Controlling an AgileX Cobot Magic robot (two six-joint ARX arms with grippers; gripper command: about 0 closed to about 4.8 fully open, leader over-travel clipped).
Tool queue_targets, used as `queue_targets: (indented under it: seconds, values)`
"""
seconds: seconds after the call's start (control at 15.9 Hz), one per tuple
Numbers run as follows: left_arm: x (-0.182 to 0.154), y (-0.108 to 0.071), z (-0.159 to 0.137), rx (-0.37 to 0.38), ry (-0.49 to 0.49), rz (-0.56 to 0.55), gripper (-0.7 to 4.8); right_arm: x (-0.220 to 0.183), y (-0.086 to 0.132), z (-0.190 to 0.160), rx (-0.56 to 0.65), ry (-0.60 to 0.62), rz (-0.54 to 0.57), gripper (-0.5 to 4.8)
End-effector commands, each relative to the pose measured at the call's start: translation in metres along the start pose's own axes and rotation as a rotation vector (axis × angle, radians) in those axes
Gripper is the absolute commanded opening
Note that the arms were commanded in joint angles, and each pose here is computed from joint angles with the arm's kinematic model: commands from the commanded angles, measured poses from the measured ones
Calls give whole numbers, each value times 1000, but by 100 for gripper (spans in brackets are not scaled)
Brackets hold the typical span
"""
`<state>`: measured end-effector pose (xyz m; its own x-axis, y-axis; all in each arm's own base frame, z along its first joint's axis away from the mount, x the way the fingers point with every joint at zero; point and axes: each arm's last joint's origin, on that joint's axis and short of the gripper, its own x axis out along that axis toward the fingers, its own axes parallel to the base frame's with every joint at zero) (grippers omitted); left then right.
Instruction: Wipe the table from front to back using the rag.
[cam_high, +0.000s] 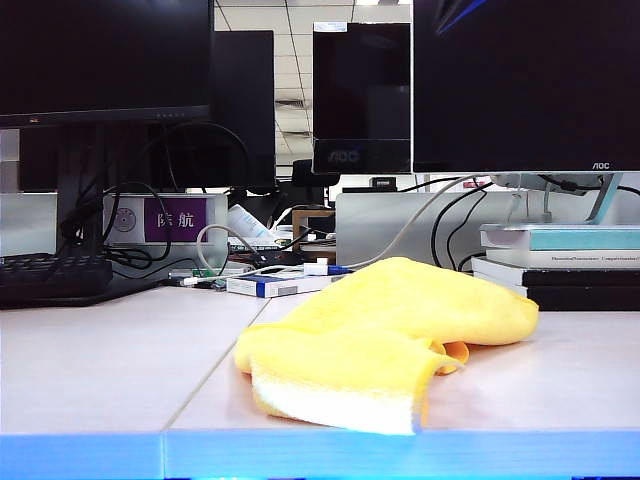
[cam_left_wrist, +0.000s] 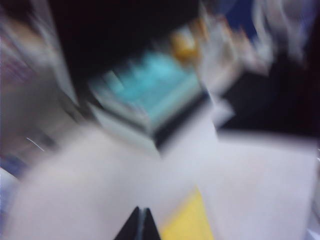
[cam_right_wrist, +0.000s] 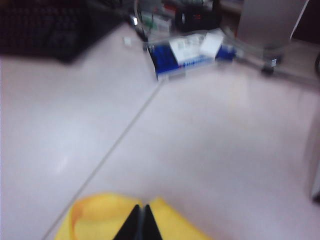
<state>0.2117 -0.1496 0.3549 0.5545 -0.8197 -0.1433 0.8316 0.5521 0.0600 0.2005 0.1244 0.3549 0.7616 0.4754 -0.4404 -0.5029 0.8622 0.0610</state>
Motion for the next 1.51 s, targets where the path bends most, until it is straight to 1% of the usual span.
queue_targets:
  seconds: [0.06, 0.13, 0.19, 0.25, 0.31, 0.38, 0.44, 0.5, 0.57, 0.63, 0.75, 0.82, 0.88, 1.01, 1.07, 1.13, 1.26, 1.32, 1.38, 1.51]
  values:
    - [-47, -15, 22, 4, -49, 85, -6, -4, -2, -29, -12, -95, 5, -5]
    - [-71, -24, 27, -3, -44, 126, -6, -4, -3, -44, -11, -96, 5, -5]
    - [-87, -29, 28, -4, -32, 154, -6, -5, -4, -55, -10, -97, 6, -4]
    - [-113, -39, 26, 1, -7, 211, -6, -5, -5, -76, 3, -105, 8, -5]
    - [-134, -47, 20, 16, 33, 263, -6, -6, -6, -92, 16, -127, 23, -5]
    - [-149, -53, 11, 20, 66, 281, -6, -7, -6, -104, 15, -143, 29, -5]
    - [-164, -61, -3, 14, 92, 300, -6, -8, -7, -119, 15, -152, 25, -5]
    - [-172, -66, -16, -5, 97, 299, -6, -7, -8, -131, 23, -139, 17, -5]
    - [-174, -70, -40, -73, 97, 298, -6, -6, -10, -145, 40, -111, 5, -5]
    - [-174, -71, -52, -91, 104, 296, -6, -5, -10, -152, 42, -98, 4, -5]
    - [-169, -74, -87, -96, 105, 292, -6, -3, -12, -168, 51, -67, -13, -5]
    - [-166, -73, -97, -97, 102, 293, -6, -3, -12, -172, 61, -53, -21, -5]
    - [-159, -73, -114, -101, 117, 292, -6, -1, -13, -180, 67, -24, -22, -5]
    - [-151, -71, -132, -111, 158, 288, -6, 0, -13, -187, 65, 12, -33, 0]
    - [-144, -70, -141, -107, 149, 289, -6, 0, -14, -191, 68, 46, -32, 0]
    - [-140, -68, -144, -124, 114, 301, -6, 0, -13, -193, 107, 67, -28, 0]
    - [-137, -67, -147, -122, 85, 317, -6, 0, -13, -194, 119, 77, -30, 0]
    - [-134, -65, -154, -121, 87, 342, -6, 0, -14, -194, 119, 77, -35, 0]
    - [-127, -64, -170, -124, 103, 348, -6, 0, -14, -194, 119, 77, -37, 0]
    - [-122, -64, -184, -121, 84, 348, -6, 0, -14, -194, 119, 77, -36, 0]
